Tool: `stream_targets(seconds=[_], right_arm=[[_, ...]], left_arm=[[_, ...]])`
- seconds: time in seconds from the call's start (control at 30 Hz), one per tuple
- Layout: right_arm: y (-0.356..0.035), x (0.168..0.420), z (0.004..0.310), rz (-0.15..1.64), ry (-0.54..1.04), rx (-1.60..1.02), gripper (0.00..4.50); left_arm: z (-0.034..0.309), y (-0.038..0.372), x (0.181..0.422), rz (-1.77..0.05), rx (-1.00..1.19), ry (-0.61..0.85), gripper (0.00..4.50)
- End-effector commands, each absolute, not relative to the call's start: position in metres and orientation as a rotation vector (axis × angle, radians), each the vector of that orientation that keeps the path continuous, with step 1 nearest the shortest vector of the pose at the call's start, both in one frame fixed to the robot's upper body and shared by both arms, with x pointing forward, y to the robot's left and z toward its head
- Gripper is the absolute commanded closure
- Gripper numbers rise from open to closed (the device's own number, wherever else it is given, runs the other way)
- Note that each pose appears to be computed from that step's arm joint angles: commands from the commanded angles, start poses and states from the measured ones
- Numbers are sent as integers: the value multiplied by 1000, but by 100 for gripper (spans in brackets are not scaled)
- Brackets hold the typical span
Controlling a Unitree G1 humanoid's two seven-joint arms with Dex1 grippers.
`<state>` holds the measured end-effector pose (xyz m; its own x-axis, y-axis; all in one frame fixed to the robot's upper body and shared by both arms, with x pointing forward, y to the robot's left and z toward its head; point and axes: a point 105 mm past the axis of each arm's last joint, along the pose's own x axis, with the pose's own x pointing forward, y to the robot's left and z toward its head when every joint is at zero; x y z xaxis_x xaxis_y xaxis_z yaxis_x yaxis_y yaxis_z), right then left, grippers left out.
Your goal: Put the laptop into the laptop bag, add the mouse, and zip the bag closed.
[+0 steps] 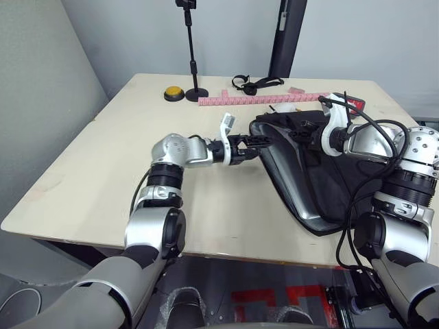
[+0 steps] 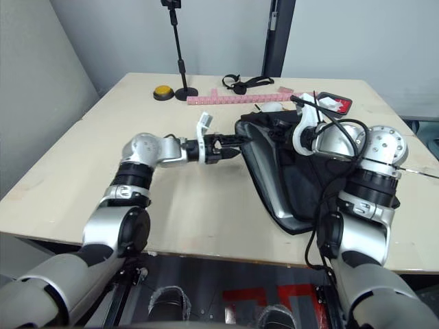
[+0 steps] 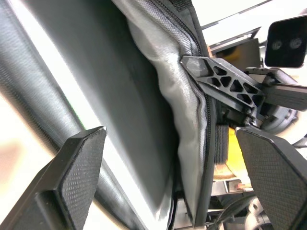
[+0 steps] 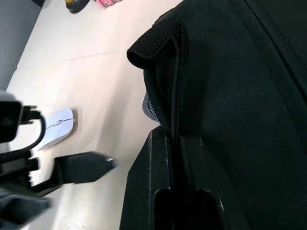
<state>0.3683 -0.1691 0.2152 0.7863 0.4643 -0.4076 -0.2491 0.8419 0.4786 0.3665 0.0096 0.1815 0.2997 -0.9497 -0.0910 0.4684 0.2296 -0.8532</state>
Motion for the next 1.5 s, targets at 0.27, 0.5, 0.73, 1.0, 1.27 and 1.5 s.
stream_targets(seconds=[0.27,0.5,0.73,1.0,1.27,1.5], right_arm=[[-180,370,224,376,507,388,450],[-188,378,211,353,515,321,450],[-211,385,199,375,490,135,450],[-200,370,218,578,435,117,205],[-229,340,248,698,317,-88,5],[-266,304,258,777,282,-241,5]], left_arm=[[223,84,342,-1127,-759,548,2],[244,130,279,-1247,-334,409,2],[241,177,265,-1149,-106,326,2],[261,222,284,-901,-5,85,0],[255,276,276,-831,88,103,0],[242,323,251,-783,185,259,0]])
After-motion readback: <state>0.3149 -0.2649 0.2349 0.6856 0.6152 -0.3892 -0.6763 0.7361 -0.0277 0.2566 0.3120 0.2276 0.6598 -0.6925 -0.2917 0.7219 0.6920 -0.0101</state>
